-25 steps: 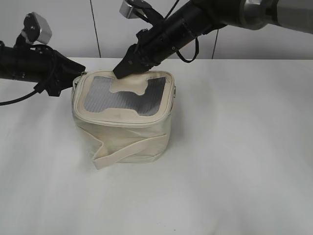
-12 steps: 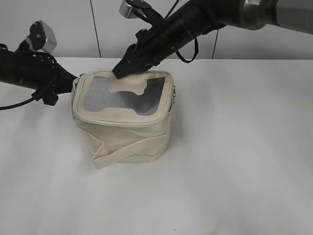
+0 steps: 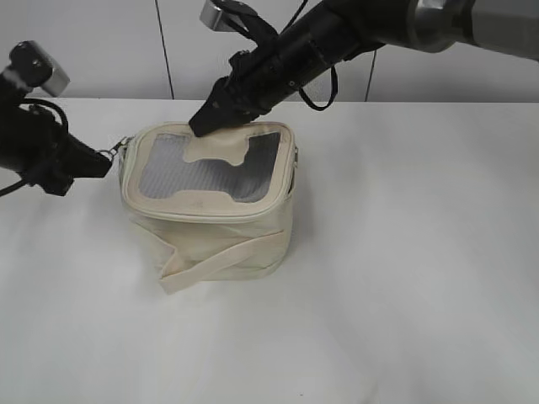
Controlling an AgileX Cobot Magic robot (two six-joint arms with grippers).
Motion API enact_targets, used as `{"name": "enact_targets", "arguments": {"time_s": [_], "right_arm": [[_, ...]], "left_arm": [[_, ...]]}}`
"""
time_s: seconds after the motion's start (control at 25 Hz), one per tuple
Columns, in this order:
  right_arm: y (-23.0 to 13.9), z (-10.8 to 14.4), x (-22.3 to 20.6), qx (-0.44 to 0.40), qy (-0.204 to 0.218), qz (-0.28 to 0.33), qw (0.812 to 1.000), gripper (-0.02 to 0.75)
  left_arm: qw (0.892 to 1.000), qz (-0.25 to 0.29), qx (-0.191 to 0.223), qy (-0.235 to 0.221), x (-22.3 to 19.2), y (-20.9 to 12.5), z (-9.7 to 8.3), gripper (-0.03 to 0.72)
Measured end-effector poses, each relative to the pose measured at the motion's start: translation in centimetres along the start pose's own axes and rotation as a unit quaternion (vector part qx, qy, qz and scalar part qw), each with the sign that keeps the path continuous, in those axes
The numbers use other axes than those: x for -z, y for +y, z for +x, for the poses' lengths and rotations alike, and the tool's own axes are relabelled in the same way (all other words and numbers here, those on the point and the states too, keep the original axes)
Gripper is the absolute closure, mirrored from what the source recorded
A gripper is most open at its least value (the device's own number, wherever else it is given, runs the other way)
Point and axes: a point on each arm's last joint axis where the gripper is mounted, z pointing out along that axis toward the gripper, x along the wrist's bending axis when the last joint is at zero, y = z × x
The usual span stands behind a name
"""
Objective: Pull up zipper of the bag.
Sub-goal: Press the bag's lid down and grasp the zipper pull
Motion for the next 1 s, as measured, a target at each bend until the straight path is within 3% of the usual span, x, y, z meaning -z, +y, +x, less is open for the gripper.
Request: {"name": "enact_targets", "arguments": {"time_s": [0.16, 0.44, 0.64, 0.8, 1.0], "right_arm": [[0.0, 0.0, 0.0, -0.014, 0.001, 0.001, 1.0, 0.694], [0.0, 0.5, -0.3, -0.05, 0.01, 0.004, 0.999, 0.694], [0.0, 0.9, -0.4, -0.064, 0.02, 0.007, 0.998, 0.694], [0.0, 1.1, -0.5, -0.078, 0.026, 0.011, 0.997, 0.694], [0.1, 1.3, -0.5, -0.1, 0.037, 0.01, 0.994, 0.694]], "left_arm": [[0.999, -0.004, 0.025, 0.031, 1.8, -0.9, -1.8, 0.697], [0.997, -0.022, 0.056, 0.046, 4.8, -1.6, -5.0, 0.697], [0.991, -0.048, 0.097, 0.074, 6.5, -1.4, -6.0, 0.693], [0.993, -0.058, 0.082, 0.068, 7.6, -0.9, -6.9, 0.697], [0.993, -0.034, 0.11, 0.028, 8.0, -1.2, -7.8, 0.697]]}}
